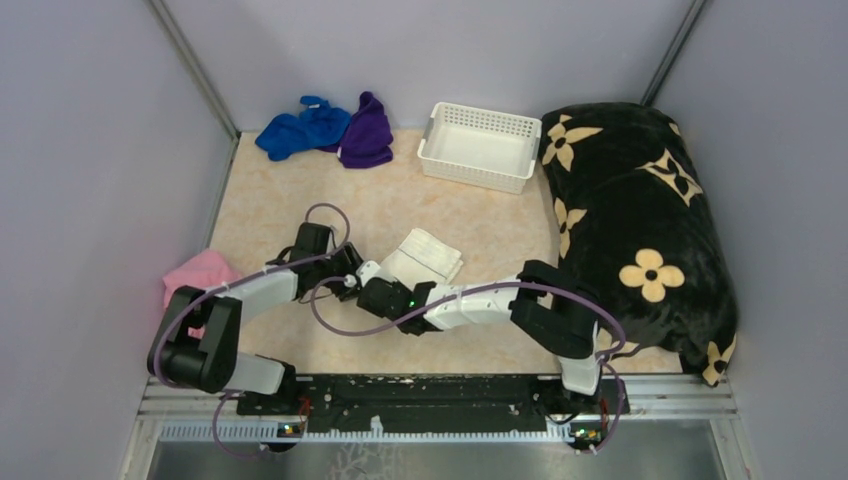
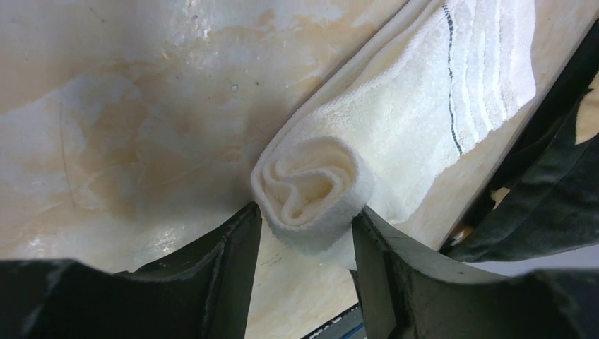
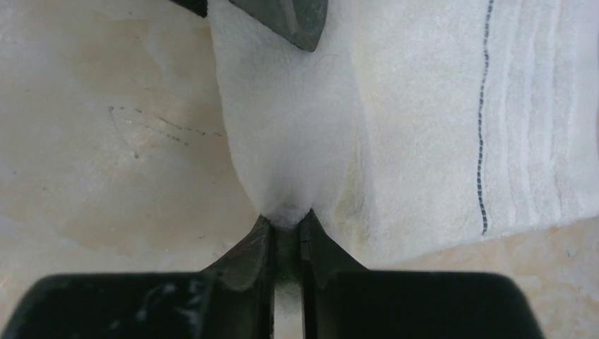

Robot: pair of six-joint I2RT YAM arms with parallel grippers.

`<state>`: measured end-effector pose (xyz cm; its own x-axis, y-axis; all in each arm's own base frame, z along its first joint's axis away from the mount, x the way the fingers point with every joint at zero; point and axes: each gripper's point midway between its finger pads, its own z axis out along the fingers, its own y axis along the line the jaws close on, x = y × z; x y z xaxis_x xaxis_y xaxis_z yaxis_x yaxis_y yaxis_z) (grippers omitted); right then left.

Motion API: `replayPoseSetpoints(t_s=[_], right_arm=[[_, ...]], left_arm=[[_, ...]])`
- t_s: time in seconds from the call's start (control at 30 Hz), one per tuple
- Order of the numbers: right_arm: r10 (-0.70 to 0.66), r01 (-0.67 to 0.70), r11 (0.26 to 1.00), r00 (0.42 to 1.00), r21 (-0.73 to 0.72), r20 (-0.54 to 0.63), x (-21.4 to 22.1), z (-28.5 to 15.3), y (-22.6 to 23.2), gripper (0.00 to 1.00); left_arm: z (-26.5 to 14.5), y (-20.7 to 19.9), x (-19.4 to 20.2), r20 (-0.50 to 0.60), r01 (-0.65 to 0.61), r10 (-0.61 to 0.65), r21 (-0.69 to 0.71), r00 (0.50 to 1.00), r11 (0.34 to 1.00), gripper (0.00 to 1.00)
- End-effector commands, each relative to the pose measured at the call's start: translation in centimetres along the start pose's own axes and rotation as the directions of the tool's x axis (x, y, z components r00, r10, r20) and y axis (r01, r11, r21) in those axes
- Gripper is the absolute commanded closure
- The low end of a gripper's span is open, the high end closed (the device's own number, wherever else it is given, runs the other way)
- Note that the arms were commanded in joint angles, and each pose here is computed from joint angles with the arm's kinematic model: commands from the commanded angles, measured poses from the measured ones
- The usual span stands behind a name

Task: Roll the towels
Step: Roll the towel at the center of the board.

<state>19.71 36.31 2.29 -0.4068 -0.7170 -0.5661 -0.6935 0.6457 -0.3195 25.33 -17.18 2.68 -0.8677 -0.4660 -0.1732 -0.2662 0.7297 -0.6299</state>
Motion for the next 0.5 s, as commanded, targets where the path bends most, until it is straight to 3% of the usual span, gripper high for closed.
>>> replayPoseSetpoints(t_s=[0.0,0.17,0.47], right_arm=[[-0.004,-0.086,0.936,0.966,-0.340,-0.258,6.8,0.7,4.6,0.99],[0.179,-0.313,0.691,0.947,-0.651,-0.266,1.8,-2.7,7.0,1.00],[0.404,-0.539,0.225,0.810,-0.812,-0.425,-3.3,-4.9,5.1,1.00]], left_arm=[[-0.6,2.1,-0.9,0.055,-0.036,0.043,-0.112,0.998,0.993,0.40],[-3.2,0.6,-2.0,0.146,-0.053,0.064,-0.077,0.987,0.996,0.32],[-6.2,0.1,-0.6,0.216,-0.041,0.039,0.005,0.976,0.999,0.28]])
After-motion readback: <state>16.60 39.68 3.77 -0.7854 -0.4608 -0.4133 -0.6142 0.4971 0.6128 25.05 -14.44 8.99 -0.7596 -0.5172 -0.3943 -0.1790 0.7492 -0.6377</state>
